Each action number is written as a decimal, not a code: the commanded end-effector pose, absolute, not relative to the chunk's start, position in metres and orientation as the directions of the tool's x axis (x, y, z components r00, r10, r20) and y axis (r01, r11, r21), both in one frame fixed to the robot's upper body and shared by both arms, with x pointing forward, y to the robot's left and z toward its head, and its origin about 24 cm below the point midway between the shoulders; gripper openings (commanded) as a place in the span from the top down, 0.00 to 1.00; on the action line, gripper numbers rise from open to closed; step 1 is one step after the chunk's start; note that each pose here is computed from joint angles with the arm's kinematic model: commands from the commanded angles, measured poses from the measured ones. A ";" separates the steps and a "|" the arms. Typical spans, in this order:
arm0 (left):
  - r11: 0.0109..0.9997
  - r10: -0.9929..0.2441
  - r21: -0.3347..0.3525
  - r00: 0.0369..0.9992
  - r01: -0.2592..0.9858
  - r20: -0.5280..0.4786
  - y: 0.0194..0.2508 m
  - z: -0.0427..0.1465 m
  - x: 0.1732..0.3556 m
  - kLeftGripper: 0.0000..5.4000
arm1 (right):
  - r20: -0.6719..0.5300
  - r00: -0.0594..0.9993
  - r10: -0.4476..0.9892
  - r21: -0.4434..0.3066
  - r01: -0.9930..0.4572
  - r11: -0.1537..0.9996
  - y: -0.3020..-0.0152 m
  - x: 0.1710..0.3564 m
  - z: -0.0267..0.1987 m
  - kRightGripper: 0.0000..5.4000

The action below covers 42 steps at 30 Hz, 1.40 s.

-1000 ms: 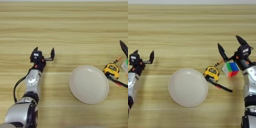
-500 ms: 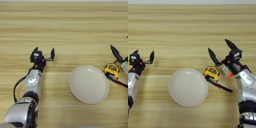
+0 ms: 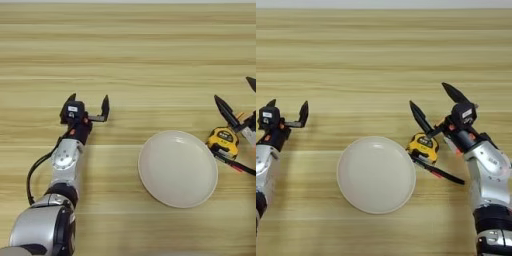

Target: Move the objects on the table

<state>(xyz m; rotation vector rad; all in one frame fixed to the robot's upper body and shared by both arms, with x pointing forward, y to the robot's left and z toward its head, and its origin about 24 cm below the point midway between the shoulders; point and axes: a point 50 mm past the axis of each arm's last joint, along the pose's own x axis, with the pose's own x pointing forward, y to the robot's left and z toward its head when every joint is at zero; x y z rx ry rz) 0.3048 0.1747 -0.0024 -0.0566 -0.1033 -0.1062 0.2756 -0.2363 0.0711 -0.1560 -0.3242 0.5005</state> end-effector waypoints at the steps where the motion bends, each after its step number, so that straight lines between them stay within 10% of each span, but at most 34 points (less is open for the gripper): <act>1: 0.993 -0.104 -0.042 0.988 0.109 0.110 0.175 -0.002 0.304 0.00 | 0.220 0.868 0.446 -0.244 -0.393 0.886 -0.254 0.277 0.071 0.00; 19: 0.993 -0.102 -0.043 0.989 0.107 0.104 0.175 -0.002 0.305 0.00 | -0.151 0.978 0.145 -0.232 -0.178 0.956 -0.304 0.282 0.023 0.00; 42: 0.993 -0.103 -0.043 0.989 0.108 0.102 0.174 -0.002 0.306 0.00 | -0.310 0.947 0.090 -0.199 -0.157 0.967 -0.317 0.274 0.002 0.00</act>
